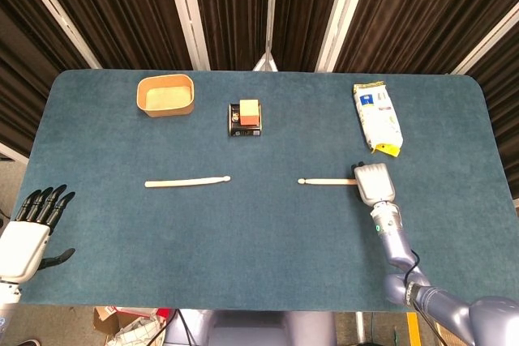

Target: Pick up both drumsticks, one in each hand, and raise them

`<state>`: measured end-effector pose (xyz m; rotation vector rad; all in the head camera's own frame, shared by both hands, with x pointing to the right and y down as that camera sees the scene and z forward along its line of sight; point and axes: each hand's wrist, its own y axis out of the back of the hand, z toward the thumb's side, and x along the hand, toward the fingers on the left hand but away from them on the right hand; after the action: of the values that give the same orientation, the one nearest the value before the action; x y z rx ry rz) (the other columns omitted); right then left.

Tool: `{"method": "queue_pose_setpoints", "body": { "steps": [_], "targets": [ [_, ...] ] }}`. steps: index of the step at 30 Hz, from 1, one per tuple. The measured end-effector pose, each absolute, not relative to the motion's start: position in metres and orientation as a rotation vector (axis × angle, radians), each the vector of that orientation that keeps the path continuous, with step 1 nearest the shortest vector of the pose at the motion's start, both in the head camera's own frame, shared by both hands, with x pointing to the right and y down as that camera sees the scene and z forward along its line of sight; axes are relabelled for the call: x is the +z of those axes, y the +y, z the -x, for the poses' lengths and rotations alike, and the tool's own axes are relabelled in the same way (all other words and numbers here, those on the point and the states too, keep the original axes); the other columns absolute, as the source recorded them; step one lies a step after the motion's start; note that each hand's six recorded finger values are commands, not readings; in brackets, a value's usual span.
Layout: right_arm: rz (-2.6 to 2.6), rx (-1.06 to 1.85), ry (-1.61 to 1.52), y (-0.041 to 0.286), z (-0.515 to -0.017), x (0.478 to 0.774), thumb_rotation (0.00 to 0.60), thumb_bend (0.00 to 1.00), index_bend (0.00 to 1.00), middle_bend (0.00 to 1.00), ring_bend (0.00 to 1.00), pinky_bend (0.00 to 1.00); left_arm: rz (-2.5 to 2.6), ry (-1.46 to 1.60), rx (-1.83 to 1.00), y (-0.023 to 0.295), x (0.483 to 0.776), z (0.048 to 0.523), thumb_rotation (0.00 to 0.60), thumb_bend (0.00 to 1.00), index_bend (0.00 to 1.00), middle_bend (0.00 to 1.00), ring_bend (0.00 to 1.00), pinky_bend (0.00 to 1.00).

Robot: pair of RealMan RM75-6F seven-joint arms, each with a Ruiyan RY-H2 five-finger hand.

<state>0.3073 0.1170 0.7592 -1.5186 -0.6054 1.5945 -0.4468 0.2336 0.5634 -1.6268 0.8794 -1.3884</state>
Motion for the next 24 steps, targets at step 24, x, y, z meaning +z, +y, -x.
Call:
{"method": "queue_pose_setpoints", "body": {
  "steps": [24],
  "targets": [
    [1.482, 1.632, -0.637, 0.116, -0.327, 0.757, 0.600, 0.33, 0.59, 0.50, 0.83, 0.62, 1.630, 0.875, -1.382, 0.234, 0.563, 0.446, 0.600, 0.05, 0.00, 0.00, 0.00, 0.00]
  ]
}}
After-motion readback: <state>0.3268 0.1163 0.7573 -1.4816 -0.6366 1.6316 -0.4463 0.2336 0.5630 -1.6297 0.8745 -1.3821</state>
